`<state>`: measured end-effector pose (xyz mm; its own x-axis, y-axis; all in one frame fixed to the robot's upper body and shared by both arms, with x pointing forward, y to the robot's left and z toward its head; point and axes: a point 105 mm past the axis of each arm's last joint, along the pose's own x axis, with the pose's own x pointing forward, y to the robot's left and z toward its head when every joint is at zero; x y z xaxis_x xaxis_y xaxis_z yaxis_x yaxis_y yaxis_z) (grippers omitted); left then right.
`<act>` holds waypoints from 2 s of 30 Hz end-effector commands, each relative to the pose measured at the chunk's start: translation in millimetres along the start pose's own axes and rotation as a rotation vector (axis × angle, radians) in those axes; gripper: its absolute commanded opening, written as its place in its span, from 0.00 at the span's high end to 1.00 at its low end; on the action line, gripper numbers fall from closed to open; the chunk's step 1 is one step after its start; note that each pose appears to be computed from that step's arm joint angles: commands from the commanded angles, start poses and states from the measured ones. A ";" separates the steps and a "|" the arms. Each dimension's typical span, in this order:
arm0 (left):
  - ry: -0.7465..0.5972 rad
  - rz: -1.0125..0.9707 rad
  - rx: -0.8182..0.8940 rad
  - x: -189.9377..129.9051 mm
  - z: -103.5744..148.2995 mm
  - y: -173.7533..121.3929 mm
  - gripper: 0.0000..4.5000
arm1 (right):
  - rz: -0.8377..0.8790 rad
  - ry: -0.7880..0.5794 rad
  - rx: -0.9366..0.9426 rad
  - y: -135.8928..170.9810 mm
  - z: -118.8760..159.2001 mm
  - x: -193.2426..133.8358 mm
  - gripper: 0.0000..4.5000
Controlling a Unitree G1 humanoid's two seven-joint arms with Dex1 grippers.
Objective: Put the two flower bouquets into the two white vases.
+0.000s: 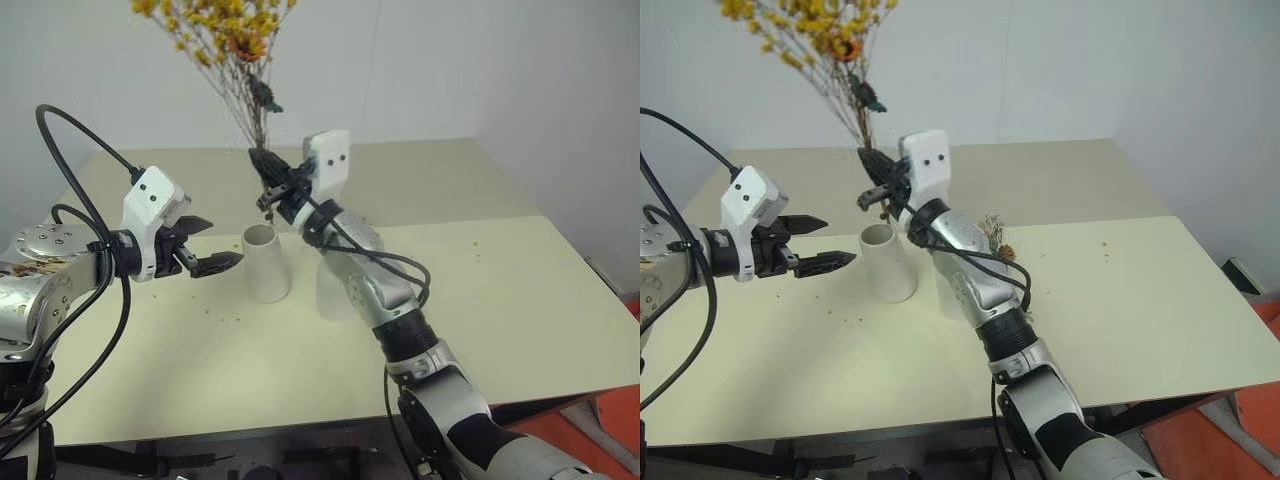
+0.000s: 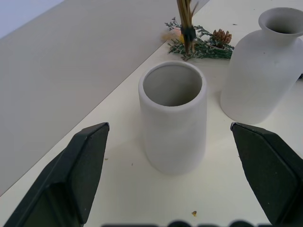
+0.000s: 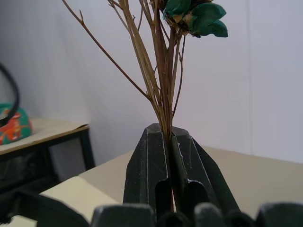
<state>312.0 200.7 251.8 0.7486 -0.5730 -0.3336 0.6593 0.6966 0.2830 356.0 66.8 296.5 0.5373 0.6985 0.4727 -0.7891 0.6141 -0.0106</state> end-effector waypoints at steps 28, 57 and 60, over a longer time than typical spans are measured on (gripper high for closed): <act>-0.058 0.056 0.010 -13.3 13.2 8.6 0.00 | -0.015 -0.053 0.180 40.4 -18.9 3.1 0.99; -0.054 0.045 0.012 -10.6 13.2 5.8 0.00 | -0.071 -0.046 0.093 35.9 -32.6 -6.6 0.01; -0.058 0.042 0.015 -10.0 14.7 5.1 0.00 | -0.065 -0.044 0.083 33.4 -29.0 -13.9 0.01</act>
<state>311.1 204.6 258.9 0.7679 -0.5689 -0.2945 0.6381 0.7195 0.2741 357.0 67.1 254.8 0.6220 0.6418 0.4485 -0.7172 0.6969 -0.0025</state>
